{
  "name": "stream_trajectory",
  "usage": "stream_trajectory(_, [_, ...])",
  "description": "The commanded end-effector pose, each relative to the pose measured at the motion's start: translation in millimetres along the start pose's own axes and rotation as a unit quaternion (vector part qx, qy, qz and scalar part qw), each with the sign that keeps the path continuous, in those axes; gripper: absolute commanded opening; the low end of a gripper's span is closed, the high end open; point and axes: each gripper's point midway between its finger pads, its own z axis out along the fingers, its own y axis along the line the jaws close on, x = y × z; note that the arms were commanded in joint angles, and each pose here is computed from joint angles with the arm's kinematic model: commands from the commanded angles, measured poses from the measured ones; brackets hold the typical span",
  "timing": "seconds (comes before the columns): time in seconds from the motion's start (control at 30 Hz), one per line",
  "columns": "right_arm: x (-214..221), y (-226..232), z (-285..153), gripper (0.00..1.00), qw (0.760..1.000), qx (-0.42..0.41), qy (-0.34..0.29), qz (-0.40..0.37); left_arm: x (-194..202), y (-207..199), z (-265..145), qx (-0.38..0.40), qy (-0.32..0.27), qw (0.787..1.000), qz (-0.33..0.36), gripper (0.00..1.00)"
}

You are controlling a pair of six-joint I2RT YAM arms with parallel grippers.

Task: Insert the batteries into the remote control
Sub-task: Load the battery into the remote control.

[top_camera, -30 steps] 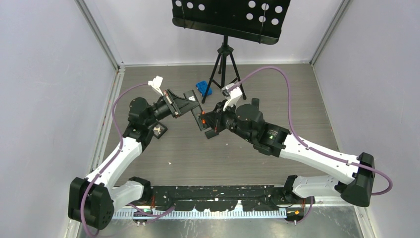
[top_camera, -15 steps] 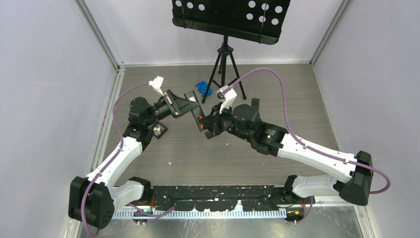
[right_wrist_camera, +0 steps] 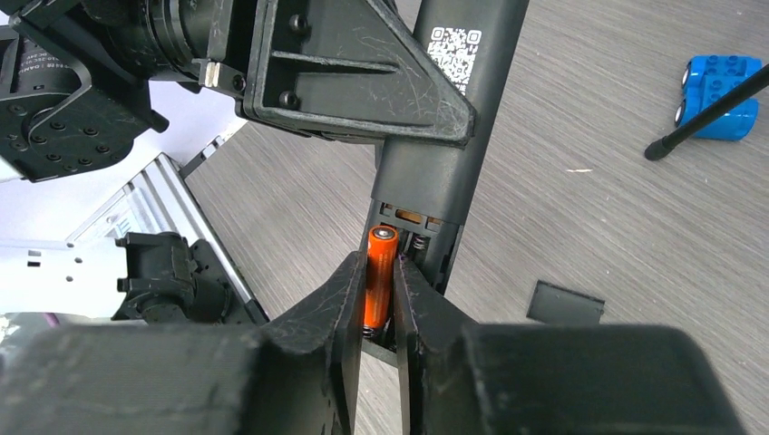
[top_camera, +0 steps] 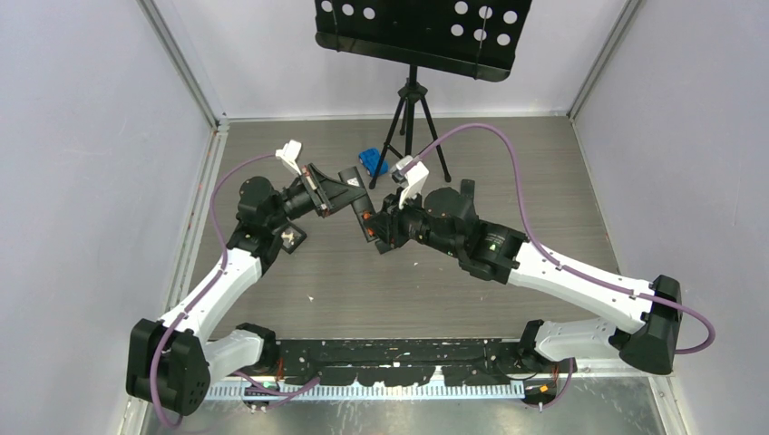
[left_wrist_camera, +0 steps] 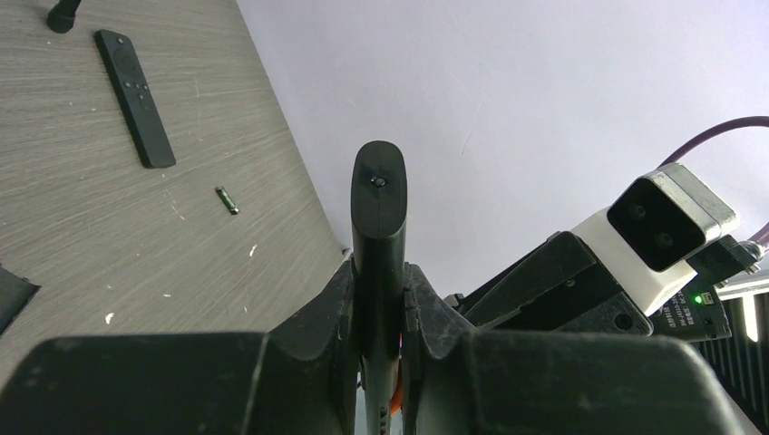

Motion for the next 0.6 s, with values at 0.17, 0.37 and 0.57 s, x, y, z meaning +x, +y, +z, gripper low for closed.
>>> stream_trajectory(0.17, [-18.1, 1.4, -3.6, 0.34, 1.0, 0.015, -0.012, 0.003, -9.0, -35.7, -1.8, 0.05, -0.007, 0.998, 0.026, 0.0])
stream_trajectory(0.37, [-31.7, 5.3, -6.6, 0.45, 0.999, 0.012, -0.031, 0.016, -8.8, -32.7, -1.9, 0.046, -0.008, 0.999, 0.029, 0.0])
stream_trajectory(0.57, [-53.4, 13.3, -25.2, 0.56, 0.995, -0.005, -0.076, 0.062, -12.4, -31.1, -1.3, 0.042, -0.018, 0.998, 0.038, 0.0])
